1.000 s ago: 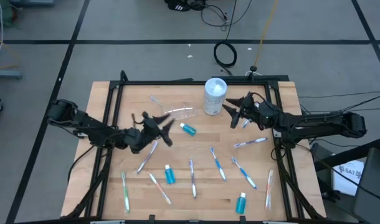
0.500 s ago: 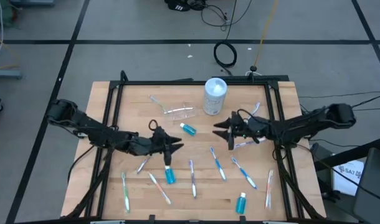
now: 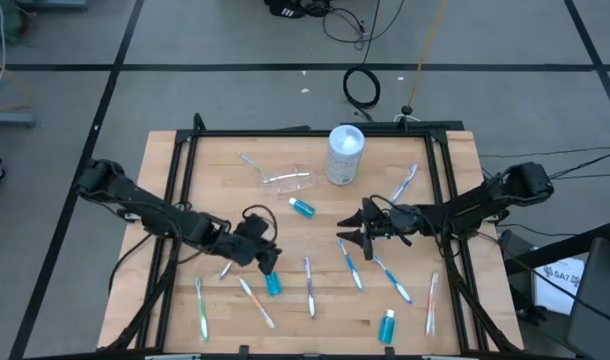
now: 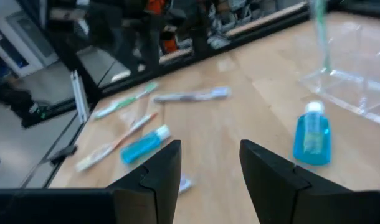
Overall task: Pick & Place toothbrushing station
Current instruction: Put the middle mouthwash bottle in the middle compartment of the transparent organizer
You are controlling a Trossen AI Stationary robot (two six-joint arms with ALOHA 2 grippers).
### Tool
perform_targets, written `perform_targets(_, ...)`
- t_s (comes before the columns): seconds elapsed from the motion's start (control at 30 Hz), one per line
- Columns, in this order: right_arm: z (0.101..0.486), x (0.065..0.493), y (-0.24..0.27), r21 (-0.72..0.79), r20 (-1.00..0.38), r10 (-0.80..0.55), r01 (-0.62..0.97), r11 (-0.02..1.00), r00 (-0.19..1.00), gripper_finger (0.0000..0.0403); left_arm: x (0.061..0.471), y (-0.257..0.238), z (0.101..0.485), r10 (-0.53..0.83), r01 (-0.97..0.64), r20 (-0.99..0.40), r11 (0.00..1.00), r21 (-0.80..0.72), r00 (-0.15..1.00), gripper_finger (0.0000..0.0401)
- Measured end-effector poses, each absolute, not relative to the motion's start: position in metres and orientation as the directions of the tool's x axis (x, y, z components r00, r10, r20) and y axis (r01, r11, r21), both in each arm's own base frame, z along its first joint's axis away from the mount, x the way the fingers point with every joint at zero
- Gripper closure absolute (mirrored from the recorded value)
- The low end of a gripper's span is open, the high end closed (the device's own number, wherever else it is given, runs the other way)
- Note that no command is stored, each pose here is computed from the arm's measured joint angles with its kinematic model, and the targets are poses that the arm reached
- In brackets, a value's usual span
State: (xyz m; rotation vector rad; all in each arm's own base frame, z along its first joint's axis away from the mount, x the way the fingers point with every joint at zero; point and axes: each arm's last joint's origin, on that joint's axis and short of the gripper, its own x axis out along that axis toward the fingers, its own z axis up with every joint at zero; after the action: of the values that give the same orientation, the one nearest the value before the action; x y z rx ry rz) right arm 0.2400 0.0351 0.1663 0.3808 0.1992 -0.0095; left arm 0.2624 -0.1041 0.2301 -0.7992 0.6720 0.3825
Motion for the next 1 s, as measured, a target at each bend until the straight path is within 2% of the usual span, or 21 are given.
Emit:
perform_targets(0.17, 0.167, 0.24, 0.038, 0.361, -0.191, 0.036, 0.037, 0.932, 0.981, 0.0248, 0.257, -0.122, 0.208, 0.013, -0.622, -0.754, 0.573, -0.533, 0.657, 0.0263)
perform_targets(0.3, 0.166, 0.239, 0.038, 0.36, -0.199, 0.036, 0.039, 0.932, 0.979, 0.0248, 0.26, -0.129, 0.193, -0.03, -0.634, -0.797, 0.588, -0.502, 0.603, 0.0263)
perform_targets(0.53, 0.166, 0.24, 0.036, 0.334, -0.195, 0.028, 0.04, 0.942, 0.98, 0.0248, 0.262, -0.13, 0.184, -0.009, -0.63, -0.817, 0.631, -0.452, 0.577, 0.0263)
perform_targets(0.8, 0.167, 0.24, 0.035, 0.335, -0.192, -0.001, 0.066, 0.94, 0.981, 0.0248, 0.26, -0.131, 0.18, 0.008, -0.788, -0.832, 0.326, -0.523, 0.555, 0.0263)
perform_targets(1.0, 0.166, 0.24, 0.028, 0.262, -0.197, -0.075, 0.126, 0.957, 0.978, 0.0248, 0.264, -0.14, 0.159, 0.03, -0.841, -0.854, 0.194, -0.505, 0.52, 0.0263)
